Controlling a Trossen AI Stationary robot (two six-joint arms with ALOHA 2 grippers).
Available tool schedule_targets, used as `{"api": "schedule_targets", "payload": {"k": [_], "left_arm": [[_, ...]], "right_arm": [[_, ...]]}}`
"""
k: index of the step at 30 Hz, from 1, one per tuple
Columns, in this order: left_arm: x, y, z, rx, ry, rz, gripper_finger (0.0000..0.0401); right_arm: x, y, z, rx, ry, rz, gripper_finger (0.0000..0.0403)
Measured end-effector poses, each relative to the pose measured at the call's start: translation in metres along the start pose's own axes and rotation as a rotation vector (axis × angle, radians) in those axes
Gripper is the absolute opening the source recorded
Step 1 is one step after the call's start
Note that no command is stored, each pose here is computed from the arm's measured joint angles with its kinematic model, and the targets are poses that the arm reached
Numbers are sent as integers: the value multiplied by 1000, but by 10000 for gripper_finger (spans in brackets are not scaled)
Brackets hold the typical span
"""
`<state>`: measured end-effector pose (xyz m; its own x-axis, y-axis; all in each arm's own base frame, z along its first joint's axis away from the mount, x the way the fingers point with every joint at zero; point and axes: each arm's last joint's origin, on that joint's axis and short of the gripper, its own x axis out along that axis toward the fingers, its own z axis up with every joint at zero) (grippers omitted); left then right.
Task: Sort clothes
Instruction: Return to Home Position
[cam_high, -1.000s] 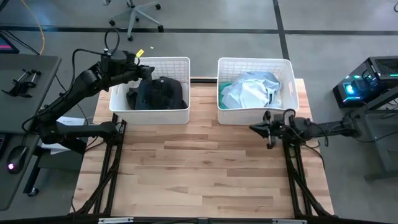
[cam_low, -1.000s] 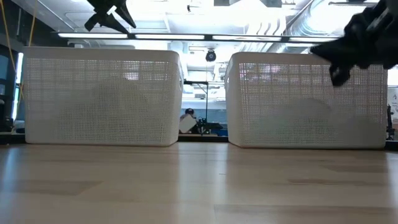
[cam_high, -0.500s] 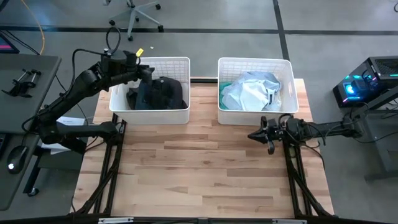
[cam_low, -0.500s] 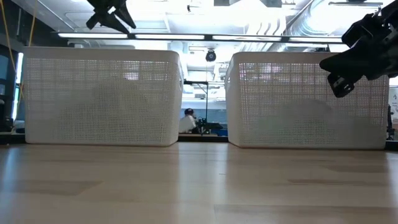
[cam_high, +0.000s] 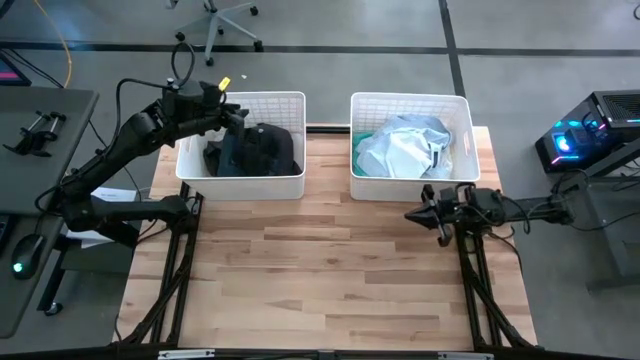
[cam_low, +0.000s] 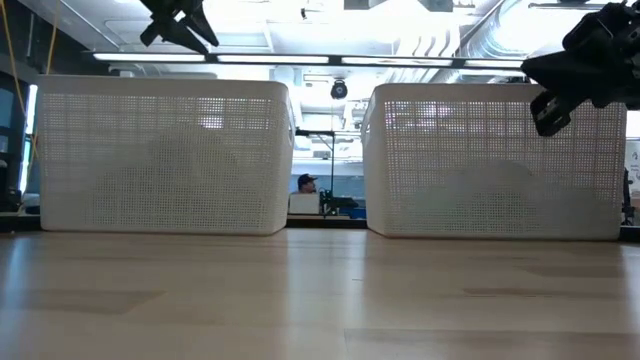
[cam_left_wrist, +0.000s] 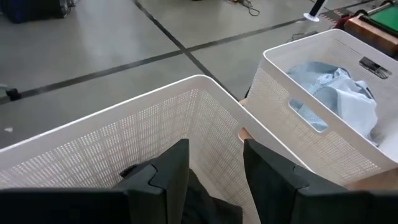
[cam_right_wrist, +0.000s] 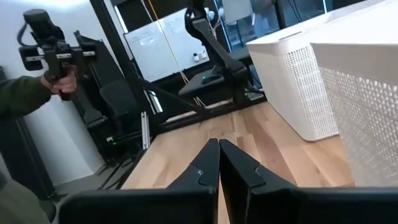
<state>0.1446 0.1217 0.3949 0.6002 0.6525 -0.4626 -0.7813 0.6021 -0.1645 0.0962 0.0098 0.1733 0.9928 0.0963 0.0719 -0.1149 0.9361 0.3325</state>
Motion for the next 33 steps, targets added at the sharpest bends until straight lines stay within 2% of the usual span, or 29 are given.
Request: {"api": "schedule_targets", "payload": {"k": [4, 8, 13, 18, 21, 24, 28, 33], "left_arm": [[-1, -1, 1, 65, -18, -43, 140], [-11, -9, -8, 151, -123, -290, 140], [-16, -14, -39, -26, -226, -427, 140], [-24, -32, -56, -90, -396, -657, 133], [-28, -48, -63, -135, -455, -759, 125], [-29, -61, -71, -128, -414, -819, 118], [-30, -66, -79, -57, -368, -825, 115], [-28, -66, -83, -101, -302, -819, 115]], "right_arm": [[0, 0, -1, 0, 6, -2, 0], [1, -1, -3, 0, 34, -12, 0], [1, -2, -6, 0, 59, -21, 0], [1, -2, -6, 0, 59, -21, 0], [1, -2, -6, 0, 59, -21, 0], [1, -2, -6, 0, 60, -21, 0], [1, -2, -6, 0, 60, -21, 0], [1, -2, -6, 0, 60, -21, 0]]}}
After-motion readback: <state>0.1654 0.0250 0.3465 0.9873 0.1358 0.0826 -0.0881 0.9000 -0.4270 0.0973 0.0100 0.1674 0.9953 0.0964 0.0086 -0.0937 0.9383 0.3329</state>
